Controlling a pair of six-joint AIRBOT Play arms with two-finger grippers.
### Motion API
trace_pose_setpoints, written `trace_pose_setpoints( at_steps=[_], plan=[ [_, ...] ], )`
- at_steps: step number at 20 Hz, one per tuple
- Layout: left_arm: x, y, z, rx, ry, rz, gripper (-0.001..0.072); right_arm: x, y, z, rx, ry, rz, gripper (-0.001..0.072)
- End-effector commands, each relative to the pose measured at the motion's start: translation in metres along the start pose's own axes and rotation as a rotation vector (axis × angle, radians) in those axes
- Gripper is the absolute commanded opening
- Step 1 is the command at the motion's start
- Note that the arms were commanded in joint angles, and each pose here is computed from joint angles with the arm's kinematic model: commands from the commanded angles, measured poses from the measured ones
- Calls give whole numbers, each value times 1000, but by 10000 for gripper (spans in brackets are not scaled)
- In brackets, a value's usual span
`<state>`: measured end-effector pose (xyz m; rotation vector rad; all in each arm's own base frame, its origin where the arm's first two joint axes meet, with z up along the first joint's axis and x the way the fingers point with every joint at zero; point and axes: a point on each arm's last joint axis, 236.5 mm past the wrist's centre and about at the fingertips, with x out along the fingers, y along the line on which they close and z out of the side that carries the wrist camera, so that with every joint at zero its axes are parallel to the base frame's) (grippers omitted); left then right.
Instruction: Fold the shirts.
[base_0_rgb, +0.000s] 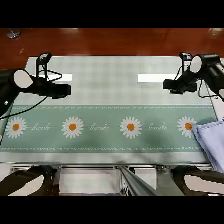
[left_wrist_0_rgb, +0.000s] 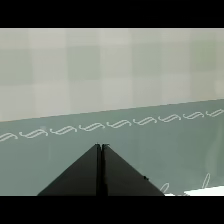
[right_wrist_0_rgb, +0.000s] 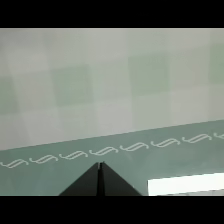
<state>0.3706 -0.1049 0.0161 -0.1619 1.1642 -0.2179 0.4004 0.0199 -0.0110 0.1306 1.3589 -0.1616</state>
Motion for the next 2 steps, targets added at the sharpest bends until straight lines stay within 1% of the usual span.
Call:
trace_pose_setpoints(
  at_steps=[1,2],
  plan=[
    [1,1,0,-4,3,2,23,1,-2,0,8,3,-3,16],
    [1,1,0,-4,3,2,23,1,-2,0,8,3,-3,16]
  ],
)
